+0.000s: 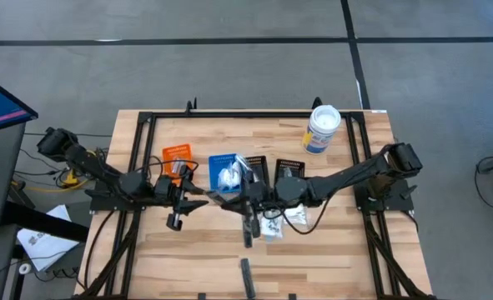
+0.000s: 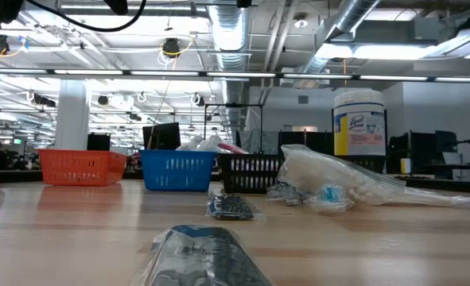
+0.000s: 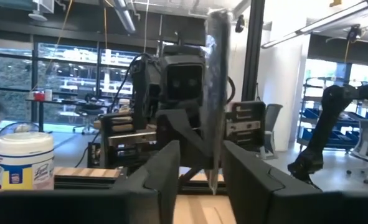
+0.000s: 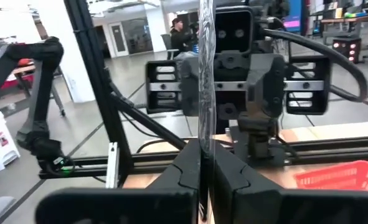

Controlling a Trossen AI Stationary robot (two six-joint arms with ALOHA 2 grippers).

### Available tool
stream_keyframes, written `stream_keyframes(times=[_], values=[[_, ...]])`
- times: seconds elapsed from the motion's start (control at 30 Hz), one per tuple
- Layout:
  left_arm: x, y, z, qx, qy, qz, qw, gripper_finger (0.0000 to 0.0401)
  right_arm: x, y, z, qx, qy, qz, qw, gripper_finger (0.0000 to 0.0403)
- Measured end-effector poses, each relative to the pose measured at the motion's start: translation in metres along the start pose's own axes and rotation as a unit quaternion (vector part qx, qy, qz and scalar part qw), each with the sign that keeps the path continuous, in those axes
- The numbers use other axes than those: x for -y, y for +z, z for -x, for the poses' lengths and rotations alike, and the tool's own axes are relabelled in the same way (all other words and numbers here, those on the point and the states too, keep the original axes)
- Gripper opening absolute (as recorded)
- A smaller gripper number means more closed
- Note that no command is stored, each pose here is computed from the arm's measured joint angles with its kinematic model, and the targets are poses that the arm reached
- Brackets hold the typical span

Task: Pick & Place Travel size toiletries
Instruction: Put the black comb into the right black bin

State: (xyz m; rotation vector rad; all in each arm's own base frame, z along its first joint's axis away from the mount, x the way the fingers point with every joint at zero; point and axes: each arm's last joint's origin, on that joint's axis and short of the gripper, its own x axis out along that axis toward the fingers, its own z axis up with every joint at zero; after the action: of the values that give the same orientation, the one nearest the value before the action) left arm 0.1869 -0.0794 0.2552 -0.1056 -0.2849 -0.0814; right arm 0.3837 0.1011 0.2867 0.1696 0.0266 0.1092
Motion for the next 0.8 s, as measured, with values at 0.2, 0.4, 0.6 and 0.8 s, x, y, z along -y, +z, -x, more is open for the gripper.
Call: stream_keyframes(times=[0.2, 0.4, 0.6, 0.8], values=[[0.0, 0.001, 0.0, 0.006, 0.001, 0.005, 1.0, 0.0181, 0.009, -0.003, -0.001, -0.021, -0.027, -0.004, 0.999, 0.0006], [-0.001, 0.001, 0.0, 0.006, 0.016, 0.006, 1.0, 0.0217, 0.017, -0.005, -0.002, -0.032, -0.042, -0.013, 0.999, 0.0005], [-0.003, 0.001, 0.0, 0.006, 0.033, 0.006, 0.999, 0.0218, 0.016, -0.005, -0.001, -0.035, -0.039, -0.012, 0.999, 0.0004], [-0.01, 0.002, -0.002, 0.01, 0.049, 0.002, 0.999, 0.021, 0.017, -0.006, -0.001, -0.039, -0.04, -0.012, 0.998, 0.0005]])
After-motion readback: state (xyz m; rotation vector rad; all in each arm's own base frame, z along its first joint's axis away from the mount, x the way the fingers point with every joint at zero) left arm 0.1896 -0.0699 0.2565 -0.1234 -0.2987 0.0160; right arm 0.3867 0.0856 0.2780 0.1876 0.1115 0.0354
